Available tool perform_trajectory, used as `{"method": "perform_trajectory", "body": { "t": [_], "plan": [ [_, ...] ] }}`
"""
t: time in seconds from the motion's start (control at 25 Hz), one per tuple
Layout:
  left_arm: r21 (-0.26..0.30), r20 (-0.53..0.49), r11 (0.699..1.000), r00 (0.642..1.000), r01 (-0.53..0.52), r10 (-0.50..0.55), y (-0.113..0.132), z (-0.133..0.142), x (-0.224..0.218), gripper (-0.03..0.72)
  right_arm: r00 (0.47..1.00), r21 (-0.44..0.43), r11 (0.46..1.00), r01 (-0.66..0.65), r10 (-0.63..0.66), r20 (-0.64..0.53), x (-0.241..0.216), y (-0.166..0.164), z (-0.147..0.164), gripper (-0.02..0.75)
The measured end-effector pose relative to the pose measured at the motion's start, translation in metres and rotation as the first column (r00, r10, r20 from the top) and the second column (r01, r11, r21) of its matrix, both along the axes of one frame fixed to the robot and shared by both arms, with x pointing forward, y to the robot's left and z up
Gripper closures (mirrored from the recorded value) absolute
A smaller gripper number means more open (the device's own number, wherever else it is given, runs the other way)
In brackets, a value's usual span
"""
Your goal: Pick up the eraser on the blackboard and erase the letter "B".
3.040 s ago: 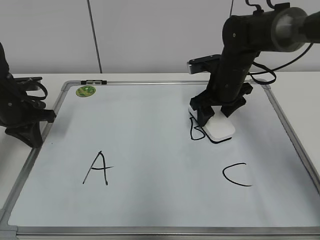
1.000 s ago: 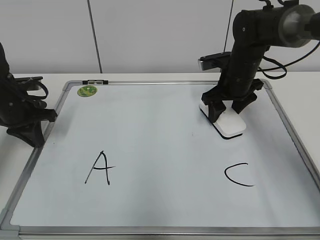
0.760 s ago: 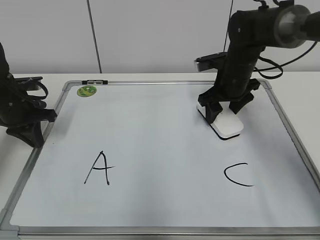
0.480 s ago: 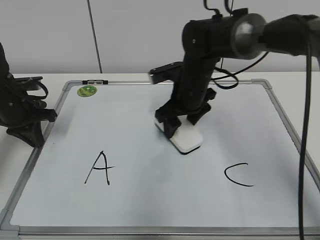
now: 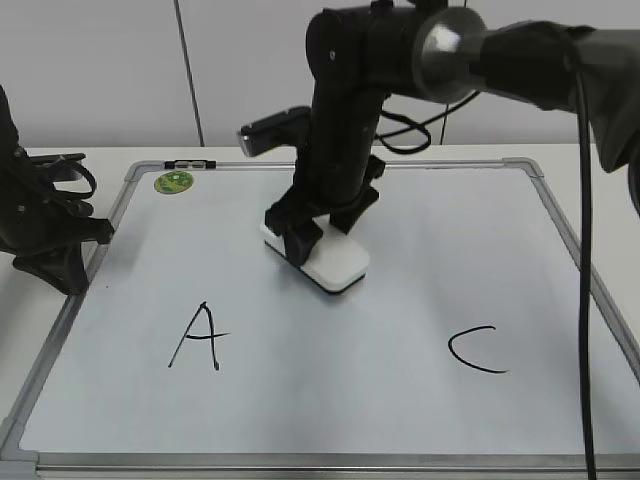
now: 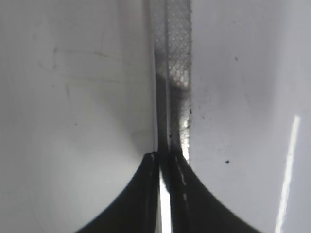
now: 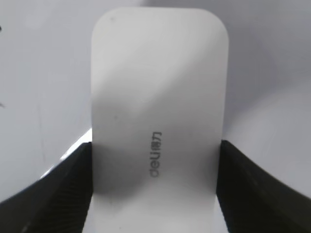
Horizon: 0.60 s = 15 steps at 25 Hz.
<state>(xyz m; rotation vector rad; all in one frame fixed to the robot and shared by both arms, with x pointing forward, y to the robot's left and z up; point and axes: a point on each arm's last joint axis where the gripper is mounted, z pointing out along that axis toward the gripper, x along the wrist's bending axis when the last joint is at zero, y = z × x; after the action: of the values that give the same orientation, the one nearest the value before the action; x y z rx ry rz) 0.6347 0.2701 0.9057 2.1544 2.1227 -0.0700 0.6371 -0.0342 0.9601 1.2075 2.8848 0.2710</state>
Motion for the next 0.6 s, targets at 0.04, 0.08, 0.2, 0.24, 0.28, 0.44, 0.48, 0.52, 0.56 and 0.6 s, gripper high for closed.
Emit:
{"method": "perform_trajectory", "body": {
  "t": [0.04,0.08,0.2,0.24,0.28,0.44,0.48,0.52,0.56,0.6],
  "plan": [
    [0.0,0.0,1.0,1.0,0.0,0.0,0.0,0.0,0.0,0.678,1.0,-0.003,1.0,-0.007,0.007,0.03,0.003,0.0,0.008,0.187],
    [0.0,0.0,1.0,1.0,0.0,0.0,0.0,0.0,0.0,0.678,0.998,-0.004,1.0,-0.008,0.008,0.066,0.006,0.0,0.017,0.187],
    [0.0,0.0,1.0,1.0,0.0,0.0,0.0,0.0,0.0,0.678,0.991,-0.013,1.0,0.005,-0.003,0.137,0.01,-0.007,0.042,0.187],
    [0.0,0.0,1.0,1.0,0.0,0.0,0.0,0.0,0.0,0.678,0.989,-0.014,1.0,0.007,-0.005,0.146,0.01,-0.009,0.046,0.187],
    [0.0,0.0,1.0,1.0,0.0,0.0,0.0,0.0,0.0,0.678,0.987,-0.015,1.0,0.012,-0.009,0.16,0.009,-0.013,0.053,0.187],
    [0.0,0.0,1.0,1.0,0.0,0.0,0.0,0.0,0.0,0.678,0.982,-0.024,0.999,0.038,-0.033,0.184,0.002,-0.034,0.075,0.187],
    [0.0,0.0,1.0,1.0,0.0,0.0,0.0,0.0,0.0,0.678,0.982,-0.026,0.998,0.05,-0.045,0.182,0.0,-0.04,0.078,0.187],
    [0.0,-0.001,1.0,1.0,0.0,0.0,0.0,0.0,0.0,0.678,0.982,-0.03,0.998,0.063,-0.057,0.179,-0.004,-0.049,0.082,0.187],
    [0.0,-0.002,1.0,1.0,0.0,0.0,0.0,-0.001,0.0,0.678,0.984,-0.041,0.997,0.072,-0.064,0.168,-0.006,-0.054,0.081,0.187],
    [0.0,-0.004,1.0,1.0,0.0,0.0,0.0,-0.002,0.0,0.678,0.982,-0.042,0.995,0.096,-0.087,0.165,-0.009,-0.066,0.086,0.187]
  ]
}}
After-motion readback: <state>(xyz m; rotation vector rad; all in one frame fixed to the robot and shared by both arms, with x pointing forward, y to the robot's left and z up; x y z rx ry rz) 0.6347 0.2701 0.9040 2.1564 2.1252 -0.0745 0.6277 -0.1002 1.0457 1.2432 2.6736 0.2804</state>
